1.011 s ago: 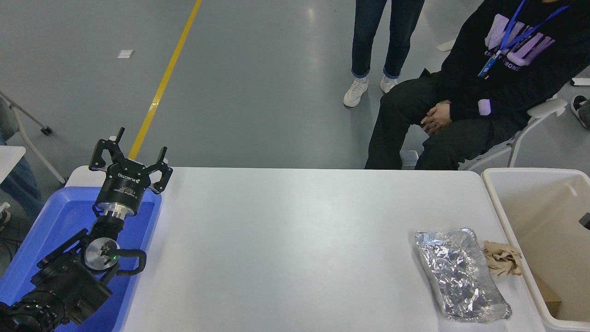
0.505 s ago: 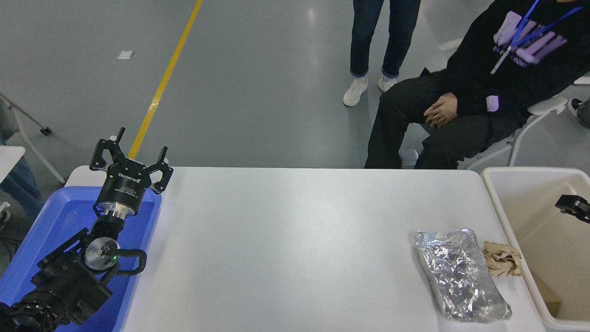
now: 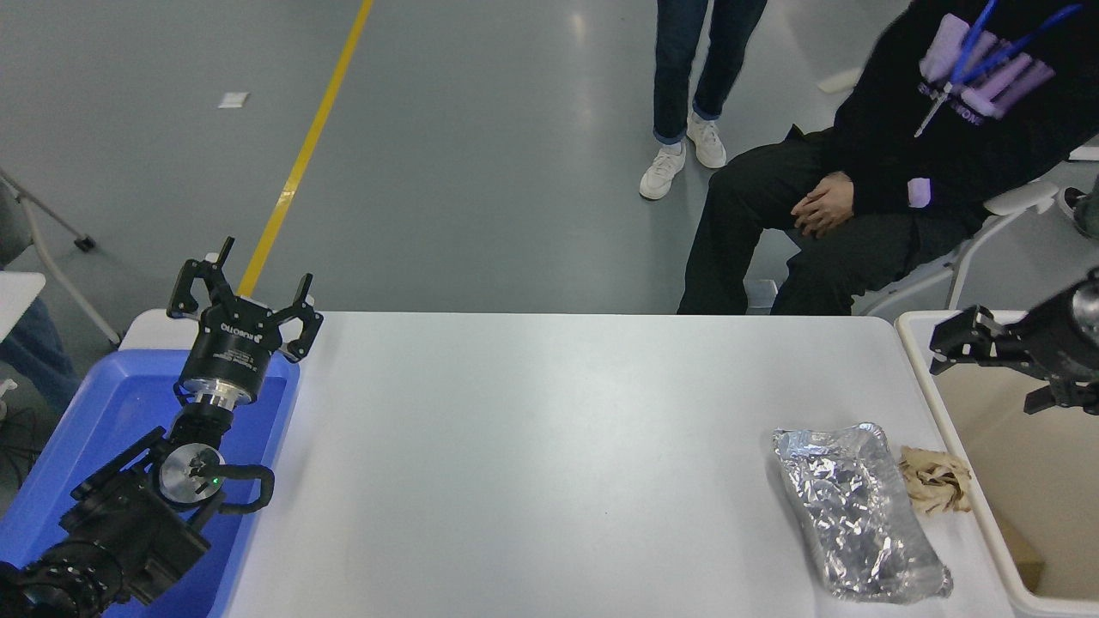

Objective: Pick up paper cup place in dustbin

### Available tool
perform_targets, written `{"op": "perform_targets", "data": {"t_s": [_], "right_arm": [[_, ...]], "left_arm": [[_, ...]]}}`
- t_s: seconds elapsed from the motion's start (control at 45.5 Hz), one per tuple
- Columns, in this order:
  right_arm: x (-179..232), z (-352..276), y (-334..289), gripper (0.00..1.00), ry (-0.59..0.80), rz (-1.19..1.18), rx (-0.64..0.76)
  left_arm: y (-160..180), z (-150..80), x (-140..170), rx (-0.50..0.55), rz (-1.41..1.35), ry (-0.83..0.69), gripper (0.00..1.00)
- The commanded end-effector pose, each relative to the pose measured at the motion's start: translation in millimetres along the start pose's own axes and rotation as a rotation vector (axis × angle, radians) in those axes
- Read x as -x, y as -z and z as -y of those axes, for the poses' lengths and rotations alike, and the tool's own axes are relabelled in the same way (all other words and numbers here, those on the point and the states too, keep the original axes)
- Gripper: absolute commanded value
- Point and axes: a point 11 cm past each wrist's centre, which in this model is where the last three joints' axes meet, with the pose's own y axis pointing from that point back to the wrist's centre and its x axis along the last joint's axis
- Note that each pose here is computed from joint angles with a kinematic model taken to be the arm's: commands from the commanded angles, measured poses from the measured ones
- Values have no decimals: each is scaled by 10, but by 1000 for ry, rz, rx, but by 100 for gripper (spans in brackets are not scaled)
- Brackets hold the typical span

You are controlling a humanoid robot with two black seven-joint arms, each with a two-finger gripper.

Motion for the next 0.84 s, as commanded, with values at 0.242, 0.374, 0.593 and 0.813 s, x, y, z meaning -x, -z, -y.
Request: {"op": "perform_targets", "data": {"t_s": [0.242, 0.374, 0.593, 0.813], "right_arm": [[164, -558, 845, 100, -20, -228, 12], [165, -595, 896, 100, -29, -238, -1], [188, -569, 957, 100, -21, -253, -11], [174, -604, 943, 100, -30, -248, -12]], "left_arm": [[-1, 0, 1, -1, 1, 1, 98], [-1, 0, 1, -1, 1, 1, 98], [-1, 0, 2, -1, 0, 2, 98], [6, 1, 5, -1, -1, 2, 98]]}}
